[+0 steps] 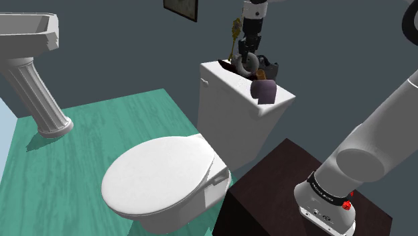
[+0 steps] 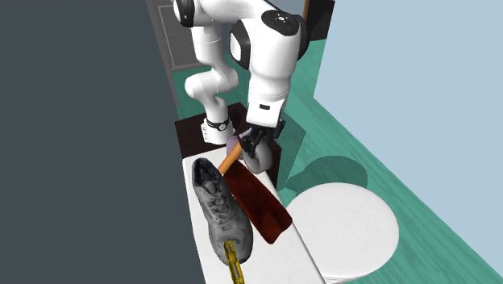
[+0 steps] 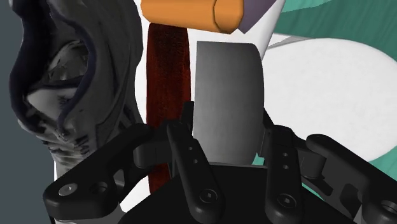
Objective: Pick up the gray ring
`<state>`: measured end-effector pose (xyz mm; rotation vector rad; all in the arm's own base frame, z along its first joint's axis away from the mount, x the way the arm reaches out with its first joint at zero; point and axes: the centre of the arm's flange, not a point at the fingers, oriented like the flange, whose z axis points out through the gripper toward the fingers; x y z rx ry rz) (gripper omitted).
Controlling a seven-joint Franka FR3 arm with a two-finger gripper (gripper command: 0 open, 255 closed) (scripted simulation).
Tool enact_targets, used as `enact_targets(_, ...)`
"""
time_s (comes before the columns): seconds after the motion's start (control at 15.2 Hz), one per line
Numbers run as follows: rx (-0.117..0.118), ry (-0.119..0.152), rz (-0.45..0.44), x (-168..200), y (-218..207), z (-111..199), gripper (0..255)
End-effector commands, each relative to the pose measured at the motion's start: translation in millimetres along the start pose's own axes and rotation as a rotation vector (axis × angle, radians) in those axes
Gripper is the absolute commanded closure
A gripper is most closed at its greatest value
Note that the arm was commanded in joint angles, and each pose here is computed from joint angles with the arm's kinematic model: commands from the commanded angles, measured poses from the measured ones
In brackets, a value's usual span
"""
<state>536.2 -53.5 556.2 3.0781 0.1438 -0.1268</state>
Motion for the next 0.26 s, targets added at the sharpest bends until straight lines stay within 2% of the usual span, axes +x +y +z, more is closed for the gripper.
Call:
enact_targets(0.0,0.0,0.0,0.0,-0.8,0.4,-10.2,255)
enact_targets(0.2,0.0,0.0,0.0,-1.3,0.8,-16.2,255)
